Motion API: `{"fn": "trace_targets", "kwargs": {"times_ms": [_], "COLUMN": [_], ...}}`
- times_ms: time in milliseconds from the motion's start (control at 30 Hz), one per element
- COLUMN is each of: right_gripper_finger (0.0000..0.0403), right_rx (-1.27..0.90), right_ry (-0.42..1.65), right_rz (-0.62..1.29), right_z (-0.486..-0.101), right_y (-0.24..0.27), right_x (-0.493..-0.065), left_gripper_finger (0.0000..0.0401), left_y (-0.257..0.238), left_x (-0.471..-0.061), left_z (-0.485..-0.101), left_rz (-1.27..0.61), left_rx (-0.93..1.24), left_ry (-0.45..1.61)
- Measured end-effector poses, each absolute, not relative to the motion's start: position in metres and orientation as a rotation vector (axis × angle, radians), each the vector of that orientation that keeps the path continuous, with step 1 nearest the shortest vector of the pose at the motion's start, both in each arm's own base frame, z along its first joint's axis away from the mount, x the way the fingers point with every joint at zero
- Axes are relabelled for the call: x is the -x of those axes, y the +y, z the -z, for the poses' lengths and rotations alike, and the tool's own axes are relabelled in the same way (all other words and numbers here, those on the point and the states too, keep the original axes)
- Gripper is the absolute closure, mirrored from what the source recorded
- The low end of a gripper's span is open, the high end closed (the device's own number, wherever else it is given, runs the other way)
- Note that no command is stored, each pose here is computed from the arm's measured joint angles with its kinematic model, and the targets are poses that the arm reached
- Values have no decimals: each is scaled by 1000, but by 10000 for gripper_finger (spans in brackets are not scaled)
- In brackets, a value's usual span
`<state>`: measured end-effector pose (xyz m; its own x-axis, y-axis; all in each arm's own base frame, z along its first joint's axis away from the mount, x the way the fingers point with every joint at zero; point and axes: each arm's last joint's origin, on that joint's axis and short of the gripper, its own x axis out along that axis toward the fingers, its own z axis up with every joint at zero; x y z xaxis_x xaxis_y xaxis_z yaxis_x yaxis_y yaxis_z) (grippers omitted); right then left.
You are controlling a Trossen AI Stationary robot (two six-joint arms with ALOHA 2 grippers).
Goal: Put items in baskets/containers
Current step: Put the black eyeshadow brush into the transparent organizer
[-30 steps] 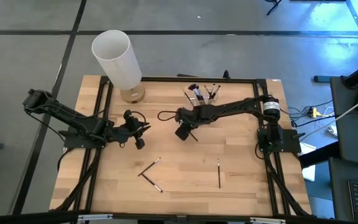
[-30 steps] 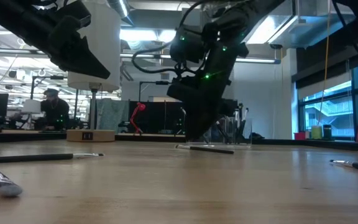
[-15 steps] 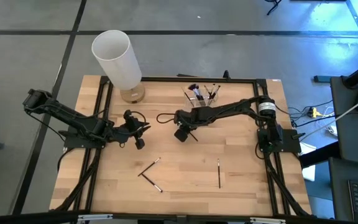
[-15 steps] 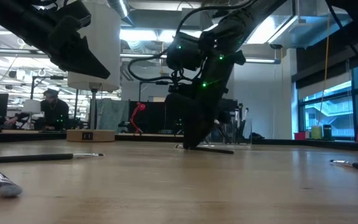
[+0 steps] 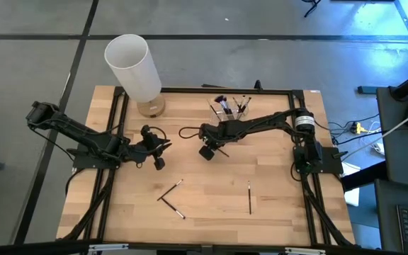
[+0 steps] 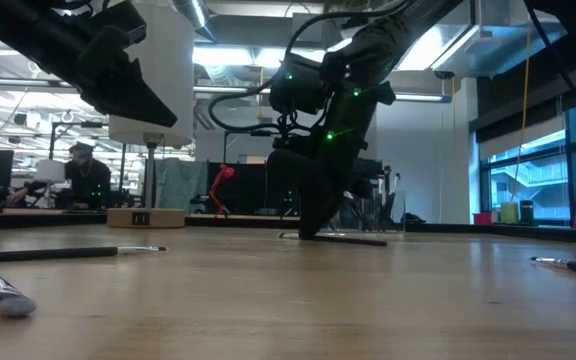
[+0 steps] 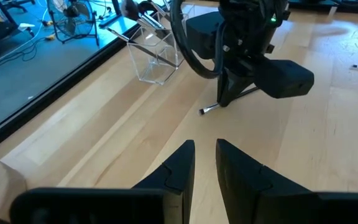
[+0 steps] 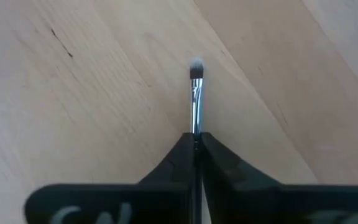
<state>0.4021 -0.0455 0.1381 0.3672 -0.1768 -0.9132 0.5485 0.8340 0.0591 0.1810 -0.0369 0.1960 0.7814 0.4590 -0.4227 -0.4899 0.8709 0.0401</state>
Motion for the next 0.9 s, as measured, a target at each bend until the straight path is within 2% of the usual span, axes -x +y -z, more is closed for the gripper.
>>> {"fn": "trace_targets", "kwargs": {"times_ms": [233,600,700,900], "right_gripper_finger": [396,395,391,377], "right_rx": [-390,-329,-364,-355], "right_ry": [1050,832,844,1011], "right_rz": [452,417,423,201], "right_z": [-159,-249,-248,-212], "right_y": [-46,-53,-53,-22], "right_x": [-408,-392,-391,-411], "left_gripper_finger": [340,340,340,340], "left_y": [-37,-37,-37,-36], "left_x": [-181,-180,-180,-180], "left_z": [-196,-194,-194,-194], "left_rz": [-513,-510,-511,-514], "left_rx": [71,71,71,61], "left_ry": [441,461,462,462]}}
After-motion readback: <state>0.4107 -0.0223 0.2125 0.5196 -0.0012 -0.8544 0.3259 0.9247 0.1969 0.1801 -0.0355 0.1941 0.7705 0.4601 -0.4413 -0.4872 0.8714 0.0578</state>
